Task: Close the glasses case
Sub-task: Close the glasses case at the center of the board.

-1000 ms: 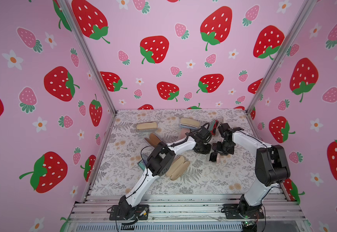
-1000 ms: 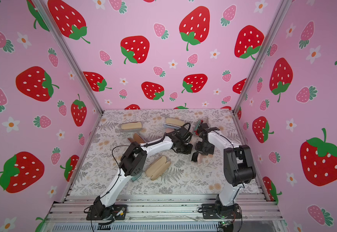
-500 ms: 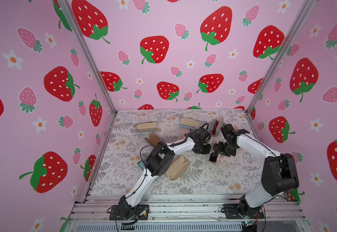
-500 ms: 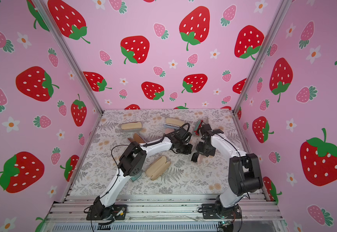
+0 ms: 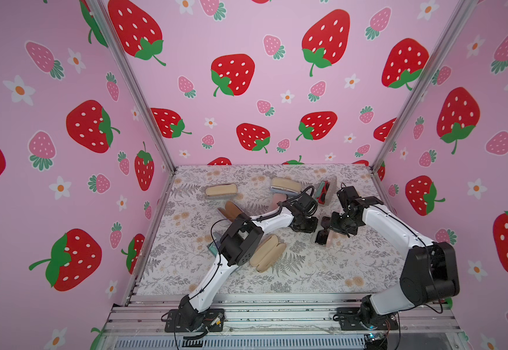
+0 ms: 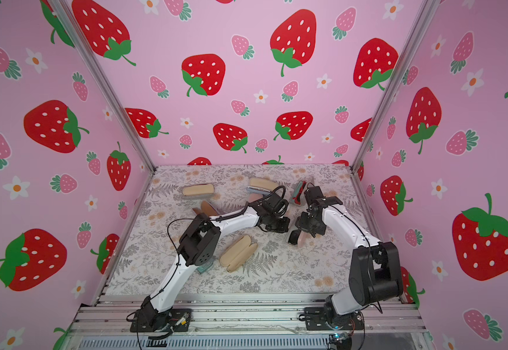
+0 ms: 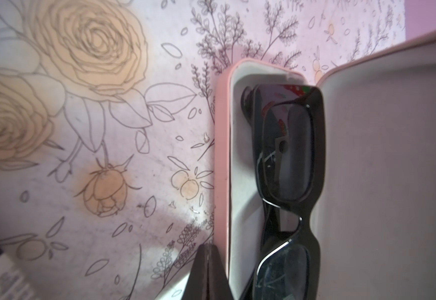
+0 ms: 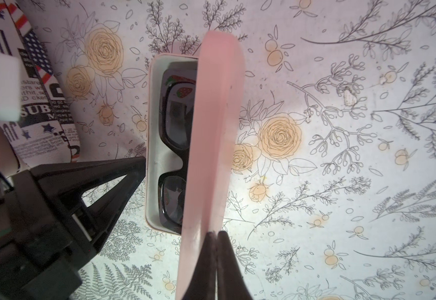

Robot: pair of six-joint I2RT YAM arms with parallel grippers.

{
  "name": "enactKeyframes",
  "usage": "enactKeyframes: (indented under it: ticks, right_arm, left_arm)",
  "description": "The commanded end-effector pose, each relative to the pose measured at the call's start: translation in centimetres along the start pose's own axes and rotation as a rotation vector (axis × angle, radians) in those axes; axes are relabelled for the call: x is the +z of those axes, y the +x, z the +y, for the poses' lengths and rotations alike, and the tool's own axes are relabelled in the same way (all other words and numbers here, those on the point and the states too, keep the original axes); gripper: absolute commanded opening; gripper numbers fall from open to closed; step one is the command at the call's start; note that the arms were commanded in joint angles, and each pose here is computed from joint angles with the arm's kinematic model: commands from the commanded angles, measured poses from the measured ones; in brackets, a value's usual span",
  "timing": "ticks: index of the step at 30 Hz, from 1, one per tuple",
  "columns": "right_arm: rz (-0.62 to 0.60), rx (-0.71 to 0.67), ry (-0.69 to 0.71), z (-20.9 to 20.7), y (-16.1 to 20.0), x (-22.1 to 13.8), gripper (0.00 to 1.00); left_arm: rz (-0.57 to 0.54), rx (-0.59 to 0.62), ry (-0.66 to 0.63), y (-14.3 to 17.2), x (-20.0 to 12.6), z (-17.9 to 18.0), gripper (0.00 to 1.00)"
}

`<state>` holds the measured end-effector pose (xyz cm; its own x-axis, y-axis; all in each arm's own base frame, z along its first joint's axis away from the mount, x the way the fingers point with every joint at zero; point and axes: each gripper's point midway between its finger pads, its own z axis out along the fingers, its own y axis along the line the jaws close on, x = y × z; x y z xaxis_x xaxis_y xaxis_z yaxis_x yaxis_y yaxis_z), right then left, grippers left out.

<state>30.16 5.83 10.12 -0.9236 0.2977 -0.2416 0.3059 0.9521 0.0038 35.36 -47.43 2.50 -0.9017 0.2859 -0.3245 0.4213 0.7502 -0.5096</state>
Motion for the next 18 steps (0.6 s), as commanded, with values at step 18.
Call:
enactKeyframes:
  ticks: [18]
  right_arm:
    - [0.031,-0.007,-0.107,2.8,-0.9,1.2,0.08]
  left_arm:
    - [0.066,-0.029,-0.044,2.0,0.8,1.6,0.0]
